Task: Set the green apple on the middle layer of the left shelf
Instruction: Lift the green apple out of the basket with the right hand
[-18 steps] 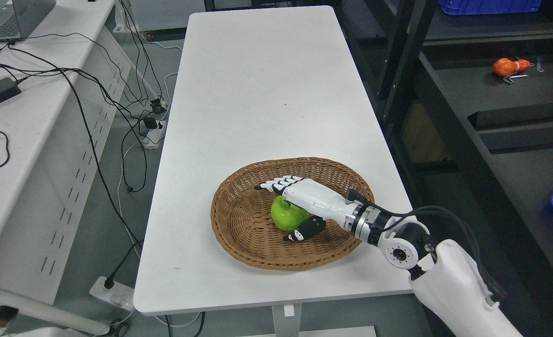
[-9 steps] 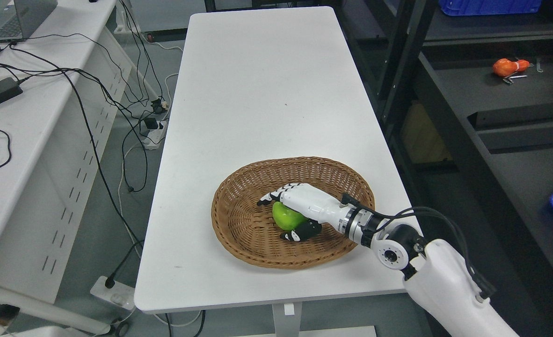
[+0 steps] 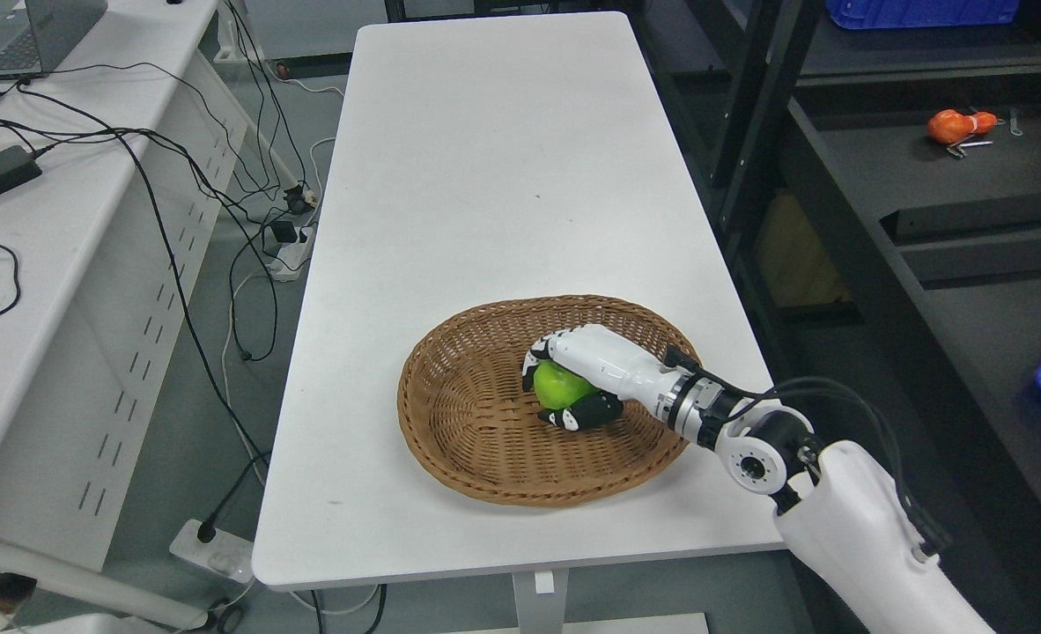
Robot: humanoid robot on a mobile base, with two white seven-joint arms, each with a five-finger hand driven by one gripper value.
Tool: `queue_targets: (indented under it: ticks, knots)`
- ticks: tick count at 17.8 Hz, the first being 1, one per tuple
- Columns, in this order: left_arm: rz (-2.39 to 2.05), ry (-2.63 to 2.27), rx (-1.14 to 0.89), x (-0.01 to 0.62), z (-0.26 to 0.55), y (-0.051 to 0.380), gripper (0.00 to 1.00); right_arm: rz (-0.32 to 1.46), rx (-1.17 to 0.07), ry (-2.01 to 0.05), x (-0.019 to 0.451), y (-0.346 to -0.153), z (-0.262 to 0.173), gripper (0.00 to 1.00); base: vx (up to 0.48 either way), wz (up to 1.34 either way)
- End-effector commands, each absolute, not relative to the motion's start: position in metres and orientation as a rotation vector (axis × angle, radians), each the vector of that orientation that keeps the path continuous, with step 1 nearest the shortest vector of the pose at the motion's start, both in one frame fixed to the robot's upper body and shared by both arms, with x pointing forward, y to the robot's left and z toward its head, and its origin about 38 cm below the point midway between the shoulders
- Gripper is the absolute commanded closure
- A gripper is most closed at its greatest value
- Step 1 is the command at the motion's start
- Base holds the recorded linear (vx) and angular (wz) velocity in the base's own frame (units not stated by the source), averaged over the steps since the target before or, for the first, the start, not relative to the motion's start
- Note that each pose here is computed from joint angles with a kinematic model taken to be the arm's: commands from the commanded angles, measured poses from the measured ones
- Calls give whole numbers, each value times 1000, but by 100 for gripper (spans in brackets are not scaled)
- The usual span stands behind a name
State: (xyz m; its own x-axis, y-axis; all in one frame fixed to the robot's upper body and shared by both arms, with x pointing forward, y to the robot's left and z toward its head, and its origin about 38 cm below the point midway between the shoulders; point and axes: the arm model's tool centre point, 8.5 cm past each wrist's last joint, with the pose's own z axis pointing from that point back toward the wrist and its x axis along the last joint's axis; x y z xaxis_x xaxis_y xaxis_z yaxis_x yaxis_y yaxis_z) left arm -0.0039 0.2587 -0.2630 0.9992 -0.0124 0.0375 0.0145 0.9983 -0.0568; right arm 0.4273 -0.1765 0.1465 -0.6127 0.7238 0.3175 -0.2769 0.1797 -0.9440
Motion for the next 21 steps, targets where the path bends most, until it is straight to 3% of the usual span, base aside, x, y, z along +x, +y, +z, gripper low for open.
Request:
queue_targets:
  ticks: [1,4,9,13,21]
  knots:
    - [-14,-35,-39,-4,-262,270,0,1285,-732,-1811,431,-249,220,100,0,0]
    - [-14,-37,-39,-4,-262,270,0,958,-919,-1964,417,-283,232,100,0,0]
    - [-14,-37,-39,-4,-262,270,0,604,-1061,-1968,391,-314,216,100,0,0]
    - [-14,-35,-39,-4,-262,270,0,521,-1041,-1944,379,-312,199,100,0,0]
    - [-14,-35,-39,-4,-262,270,0,523,-1025,-1939,377,-309,193,100,-11,0]
